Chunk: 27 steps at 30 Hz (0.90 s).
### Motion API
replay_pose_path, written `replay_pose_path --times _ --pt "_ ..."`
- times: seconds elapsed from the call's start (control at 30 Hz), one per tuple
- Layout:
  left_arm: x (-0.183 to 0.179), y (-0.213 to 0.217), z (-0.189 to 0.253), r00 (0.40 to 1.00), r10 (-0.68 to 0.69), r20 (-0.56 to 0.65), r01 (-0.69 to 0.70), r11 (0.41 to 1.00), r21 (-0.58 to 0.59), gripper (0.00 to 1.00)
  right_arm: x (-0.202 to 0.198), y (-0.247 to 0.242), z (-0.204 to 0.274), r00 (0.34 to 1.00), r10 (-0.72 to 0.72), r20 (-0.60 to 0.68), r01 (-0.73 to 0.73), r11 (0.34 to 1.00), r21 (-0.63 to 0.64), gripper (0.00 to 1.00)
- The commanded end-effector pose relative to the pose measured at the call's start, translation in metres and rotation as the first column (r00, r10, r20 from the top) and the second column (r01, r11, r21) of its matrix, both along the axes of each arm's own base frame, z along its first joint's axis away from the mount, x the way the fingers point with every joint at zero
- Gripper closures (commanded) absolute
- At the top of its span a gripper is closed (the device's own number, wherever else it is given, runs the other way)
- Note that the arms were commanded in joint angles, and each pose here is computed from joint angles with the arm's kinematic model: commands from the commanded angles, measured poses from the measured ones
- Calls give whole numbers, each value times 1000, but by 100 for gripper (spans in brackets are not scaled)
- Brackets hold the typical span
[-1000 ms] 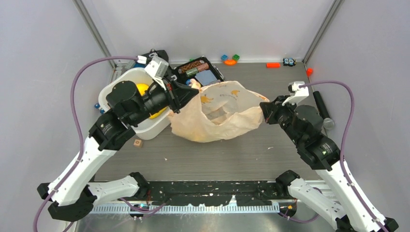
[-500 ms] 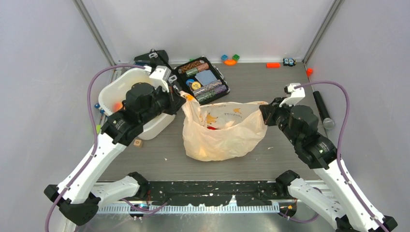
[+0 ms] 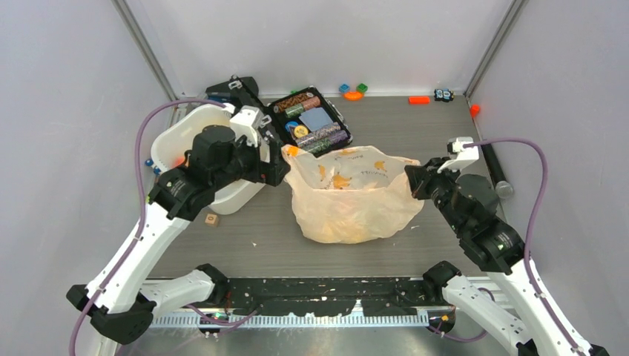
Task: Place the fake fruits into the plastic bag and tie a complex knot
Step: Place the plastic bag at the center of the board, then pick up the fake fruit from the bin.
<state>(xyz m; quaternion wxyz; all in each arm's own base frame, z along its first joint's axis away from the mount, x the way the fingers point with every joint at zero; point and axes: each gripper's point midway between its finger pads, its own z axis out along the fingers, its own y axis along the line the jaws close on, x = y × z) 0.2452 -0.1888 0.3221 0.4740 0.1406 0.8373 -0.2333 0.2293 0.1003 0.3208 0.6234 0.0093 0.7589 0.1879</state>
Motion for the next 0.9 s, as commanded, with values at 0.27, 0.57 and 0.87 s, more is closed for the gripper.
replay_pose_path --times 0.27,0.57,0.87 --pt "22 115 27 915 399 53 -402 914 57 1 6 7 -1 1000 6 15 -6 999 40 95" --pt "102 161 -27 743 663 -92 -664 748 25 1 9 19 3 997 66 43 -68 997 43 95" --pt "207 234 -71 419 890 -181 -906 422 -20 1 45 11 0 993 -54 101 55 998 -12 95"
